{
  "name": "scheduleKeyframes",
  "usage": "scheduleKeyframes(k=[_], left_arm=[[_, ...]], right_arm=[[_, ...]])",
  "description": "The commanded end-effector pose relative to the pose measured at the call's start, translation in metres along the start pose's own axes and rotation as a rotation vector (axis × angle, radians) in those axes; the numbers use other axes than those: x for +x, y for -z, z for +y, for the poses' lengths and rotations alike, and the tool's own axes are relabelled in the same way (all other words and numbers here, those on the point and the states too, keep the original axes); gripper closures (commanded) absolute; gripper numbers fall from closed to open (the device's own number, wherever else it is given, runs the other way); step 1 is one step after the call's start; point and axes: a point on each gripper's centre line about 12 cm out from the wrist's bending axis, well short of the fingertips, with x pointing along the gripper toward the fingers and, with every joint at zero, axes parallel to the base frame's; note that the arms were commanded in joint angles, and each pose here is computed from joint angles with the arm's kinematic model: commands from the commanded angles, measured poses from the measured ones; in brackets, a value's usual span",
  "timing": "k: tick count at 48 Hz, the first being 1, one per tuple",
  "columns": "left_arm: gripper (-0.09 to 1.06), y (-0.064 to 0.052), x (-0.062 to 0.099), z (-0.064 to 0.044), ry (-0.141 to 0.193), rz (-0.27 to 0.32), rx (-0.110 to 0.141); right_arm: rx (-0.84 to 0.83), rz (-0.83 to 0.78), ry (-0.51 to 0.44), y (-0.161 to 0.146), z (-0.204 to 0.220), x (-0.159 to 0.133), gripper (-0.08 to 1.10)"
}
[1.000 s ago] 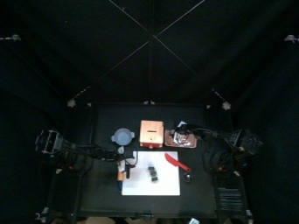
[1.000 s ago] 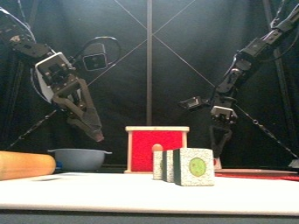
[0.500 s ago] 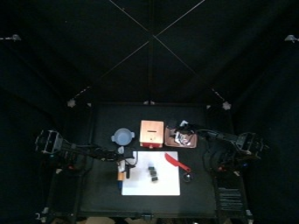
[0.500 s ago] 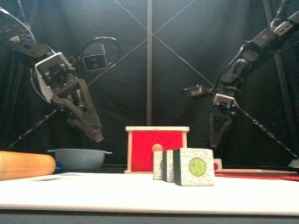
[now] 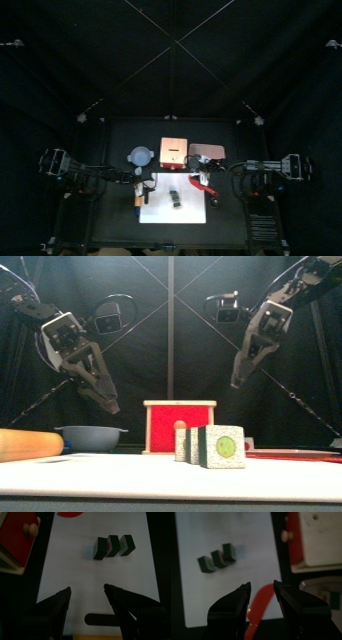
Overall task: Place sushi on board then cut the sushi with the knife then place the pieces on the plate
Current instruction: Place the 4 sushi pieces on the plate
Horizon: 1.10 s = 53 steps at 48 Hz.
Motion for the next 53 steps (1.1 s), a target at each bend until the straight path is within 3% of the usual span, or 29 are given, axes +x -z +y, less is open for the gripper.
scheduleKeyframes(k=[1, 29, 53], left_arm=[[0.06, -0.012, -0.003, 0.000, 0.002, -0.042, -0.001], [0.06, -0.013, -0.003, -0.001, 0.004, -0.044, -0.005], [0.06, -0.009, -0.004, 0.000, 0.002, -0.032, -0.003]], right_arm=[[-0.004, -0.089, -0.036, -0.018, 0.018, 0.003, 0.24], [-0.040, -0.059, -0.097, -0.033, 0.062, 0.081, 0.24], [-0.012, 0.003, -0.096, -0.024, 0.064, 0.111, 0.24]])
